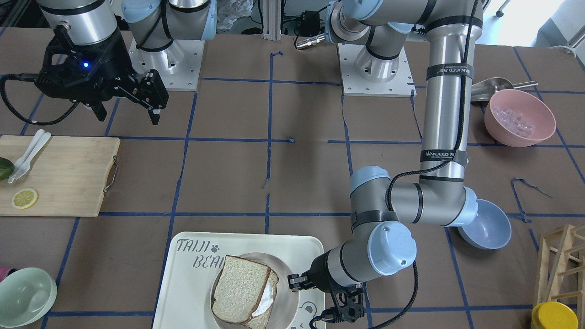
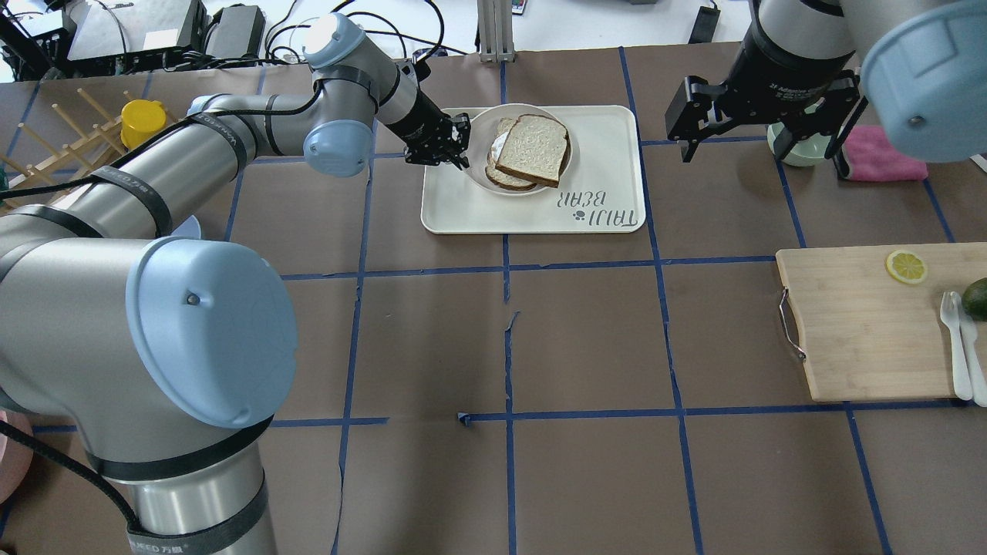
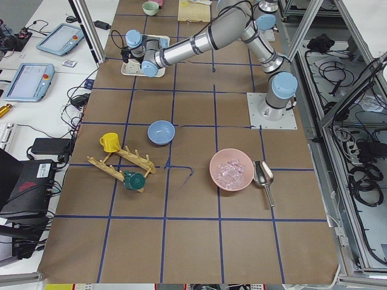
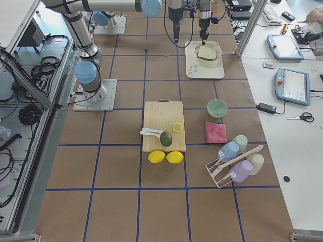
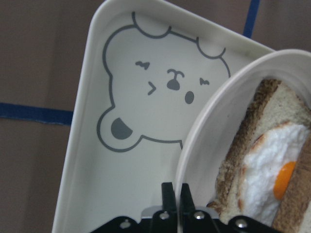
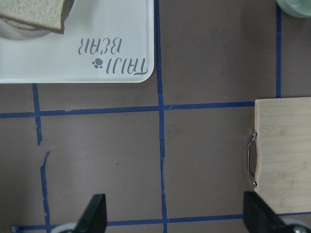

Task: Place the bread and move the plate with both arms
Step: 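Open the left gripper and release the plate rim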

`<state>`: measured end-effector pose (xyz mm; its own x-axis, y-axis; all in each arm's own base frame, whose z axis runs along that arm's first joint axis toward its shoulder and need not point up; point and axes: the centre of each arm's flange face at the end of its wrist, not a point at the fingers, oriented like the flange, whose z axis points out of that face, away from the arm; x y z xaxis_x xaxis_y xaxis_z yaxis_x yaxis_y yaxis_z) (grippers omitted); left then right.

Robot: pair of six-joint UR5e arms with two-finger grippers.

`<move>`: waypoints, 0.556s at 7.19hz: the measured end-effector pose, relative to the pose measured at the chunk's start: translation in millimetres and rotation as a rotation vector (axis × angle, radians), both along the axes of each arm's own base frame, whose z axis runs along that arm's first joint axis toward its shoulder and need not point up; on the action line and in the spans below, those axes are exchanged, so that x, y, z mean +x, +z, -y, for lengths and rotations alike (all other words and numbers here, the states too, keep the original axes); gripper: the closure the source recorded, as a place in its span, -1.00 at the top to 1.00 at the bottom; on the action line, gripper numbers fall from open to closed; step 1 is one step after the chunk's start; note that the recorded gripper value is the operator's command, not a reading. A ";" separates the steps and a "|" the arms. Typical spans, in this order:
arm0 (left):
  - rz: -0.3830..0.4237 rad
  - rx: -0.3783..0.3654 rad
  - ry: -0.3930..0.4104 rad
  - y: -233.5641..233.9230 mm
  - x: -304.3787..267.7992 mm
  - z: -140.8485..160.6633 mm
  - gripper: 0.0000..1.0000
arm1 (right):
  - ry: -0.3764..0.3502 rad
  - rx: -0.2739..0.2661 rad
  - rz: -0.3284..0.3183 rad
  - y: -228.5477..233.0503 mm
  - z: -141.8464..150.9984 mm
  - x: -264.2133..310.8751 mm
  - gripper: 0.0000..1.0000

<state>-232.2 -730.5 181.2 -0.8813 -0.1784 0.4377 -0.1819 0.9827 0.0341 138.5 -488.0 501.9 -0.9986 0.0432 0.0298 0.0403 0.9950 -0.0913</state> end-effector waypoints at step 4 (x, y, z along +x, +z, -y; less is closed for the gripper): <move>0.003 -0.013 -0.008 24.7 -0.5 -10.6 1.00 | 0.007 0.082 -0.009 -13.6 -5.4 -1.2 1.00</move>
<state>-232.7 -719.9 205.9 -0.8838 -0.1658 0.4375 -0.1744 0.9845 0.0208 137.3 -482.6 488.3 -0.9986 0.0335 0.0419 0.0331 0.9994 -0.0094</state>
